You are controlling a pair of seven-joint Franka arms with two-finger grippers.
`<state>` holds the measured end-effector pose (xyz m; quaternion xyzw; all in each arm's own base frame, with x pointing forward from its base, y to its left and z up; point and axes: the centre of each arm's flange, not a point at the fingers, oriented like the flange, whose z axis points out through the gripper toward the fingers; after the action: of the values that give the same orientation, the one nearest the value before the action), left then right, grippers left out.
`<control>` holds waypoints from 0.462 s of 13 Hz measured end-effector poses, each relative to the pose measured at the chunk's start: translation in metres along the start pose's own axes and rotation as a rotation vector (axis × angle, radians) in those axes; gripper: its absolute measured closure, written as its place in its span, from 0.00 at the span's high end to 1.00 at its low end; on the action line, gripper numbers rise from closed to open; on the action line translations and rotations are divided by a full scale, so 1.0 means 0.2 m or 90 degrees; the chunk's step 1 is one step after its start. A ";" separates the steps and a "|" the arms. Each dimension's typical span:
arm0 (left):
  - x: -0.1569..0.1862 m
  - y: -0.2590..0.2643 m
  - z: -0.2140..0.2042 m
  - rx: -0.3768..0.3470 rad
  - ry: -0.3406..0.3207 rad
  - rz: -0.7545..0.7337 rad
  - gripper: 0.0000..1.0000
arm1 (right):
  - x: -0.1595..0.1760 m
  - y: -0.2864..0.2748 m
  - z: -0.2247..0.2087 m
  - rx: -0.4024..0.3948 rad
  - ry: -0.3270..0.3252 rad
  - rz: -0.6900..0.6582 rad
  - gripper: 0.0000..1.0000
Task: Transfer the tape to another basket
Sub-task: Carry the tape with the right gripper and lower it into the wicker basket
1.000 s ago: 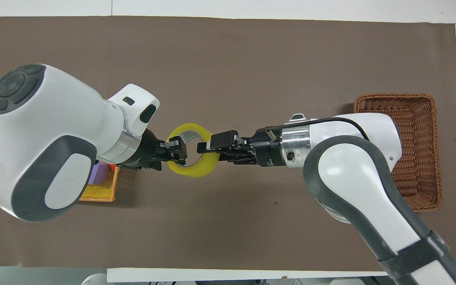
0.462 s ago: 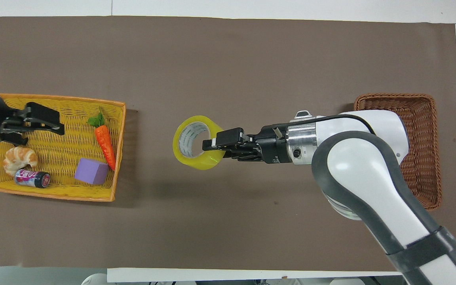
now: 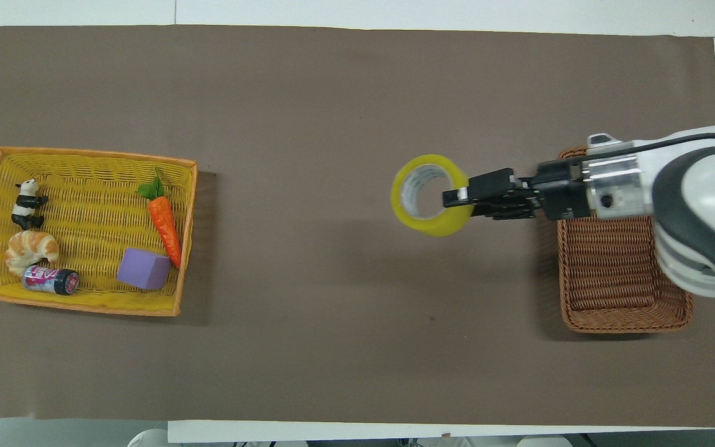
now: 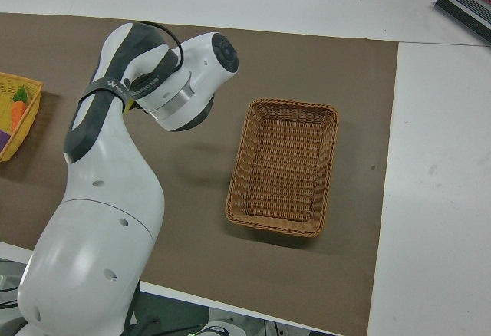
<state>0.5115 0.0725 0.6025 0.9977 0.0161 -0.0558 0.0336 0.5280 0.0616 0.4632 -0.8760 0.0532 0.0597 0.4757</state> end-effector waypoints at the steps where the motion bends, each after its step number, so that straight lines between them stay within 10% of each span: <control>1: 0.00 0.00 0.00 0.000 0.000 0.000 1.00 | 0.01 0.13 -0.19 -0.013 -0.010 -0.020 0.54; 6: 0.01 0.09 0.01 0.004 -0.001 0.022 1.00 | 0.03 0.76 -0.83 -0.121 -0.066 -0.120 0.54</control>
<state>0.5139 0.0540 0.6025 0.9979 -0.0011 -0.0562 0.0314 0.5209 -0.1603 0.4255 -0.9141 -0.0603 0.0646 0.3958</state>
